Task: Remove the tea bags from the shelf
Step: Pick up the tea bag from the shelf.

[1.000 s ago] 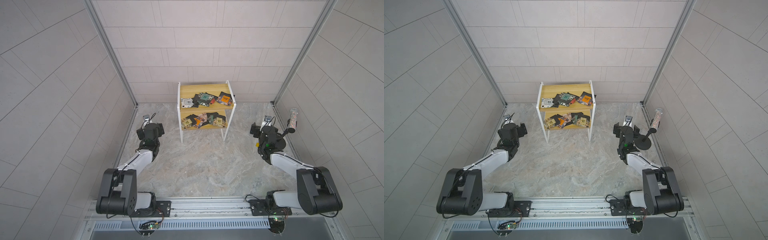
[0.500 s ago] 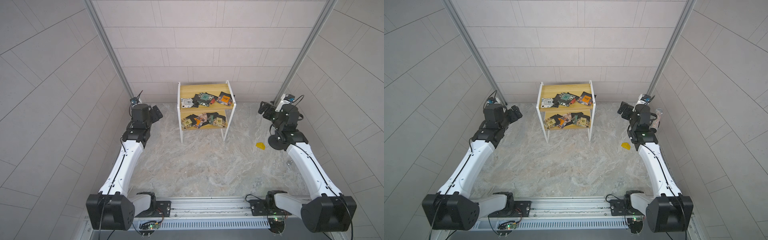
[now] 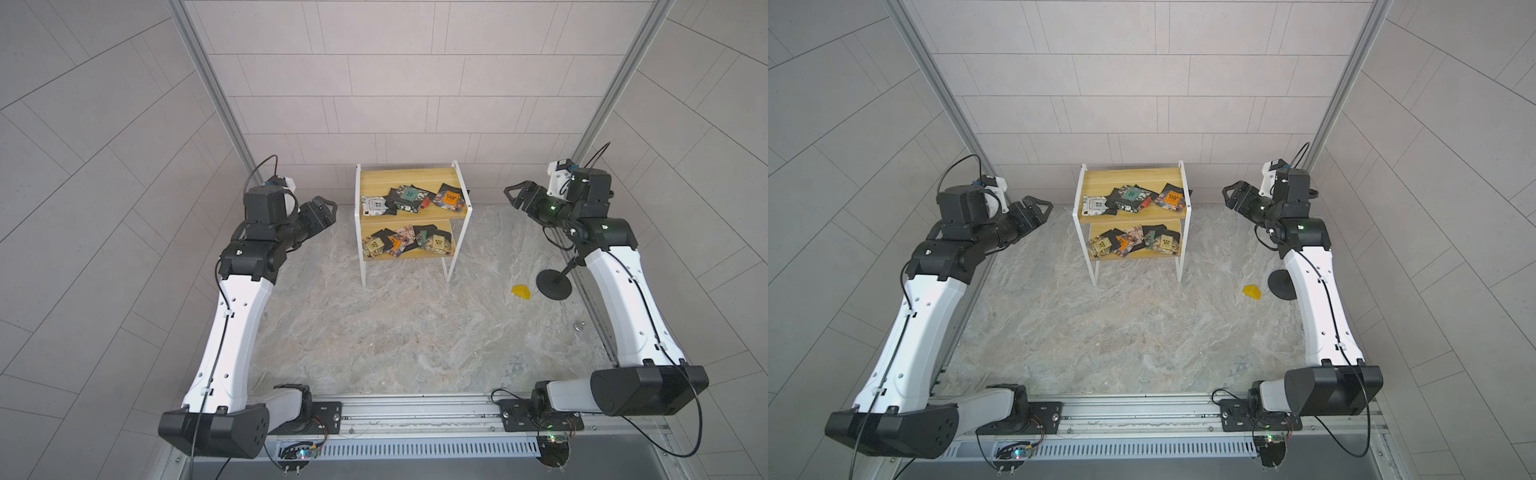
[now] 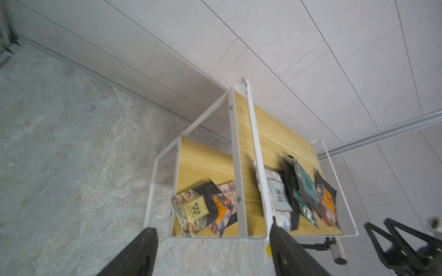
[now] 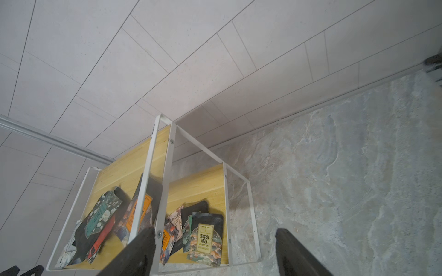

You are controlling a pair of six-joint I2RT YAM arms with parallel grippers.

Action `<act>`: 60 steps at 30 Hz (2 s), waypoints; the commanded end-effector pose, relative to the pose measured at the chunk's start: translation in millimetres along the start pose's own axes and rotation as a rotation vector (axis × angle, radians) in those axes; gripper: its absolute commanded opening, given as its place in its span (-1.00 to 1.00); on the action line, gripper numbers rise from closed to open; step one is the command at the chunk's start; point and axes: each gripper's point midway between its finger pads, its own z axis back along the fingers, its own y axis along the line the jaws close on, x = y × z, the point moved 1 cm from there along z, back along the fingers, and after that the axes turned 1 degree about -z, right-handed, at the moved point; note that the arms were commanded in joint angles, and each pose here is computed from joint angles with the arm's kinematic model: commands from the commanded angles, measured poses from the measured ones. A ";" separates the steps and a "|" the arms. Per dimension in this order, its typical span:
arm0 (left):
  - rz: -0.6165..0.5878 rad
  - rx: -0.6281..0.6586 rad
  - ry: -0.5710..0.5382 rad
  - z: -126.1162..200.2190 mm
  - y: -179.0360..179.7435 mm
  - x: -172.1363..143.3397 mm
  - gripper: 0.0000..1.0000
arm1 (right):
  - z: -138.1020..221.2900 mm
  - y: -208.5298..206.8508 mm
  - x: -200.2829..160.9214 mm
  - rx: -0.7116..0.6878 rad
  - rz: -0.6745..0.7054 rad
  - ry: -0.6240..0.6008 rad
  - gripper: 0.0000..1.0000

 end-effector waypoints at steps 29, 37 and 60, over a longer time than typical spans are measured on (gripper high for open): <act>-0.078 -0.091 0.229 9.7 -39.2 -50.0 0.69 | -15.8 138.0 -75.8 0.204 0.931 0.280 0.99; -0.075 -0.087 0.258 3.6 -35.1 -55.8 0.69 | -26.8 146.2 -94.3 0.233 1.172 0.249 0.97; -0.065 -0.076 0.284 -6.6 -28.9 -61.7 0.69 | -78.5 114.2 -106.7 0.035 1.301 0.303 1.00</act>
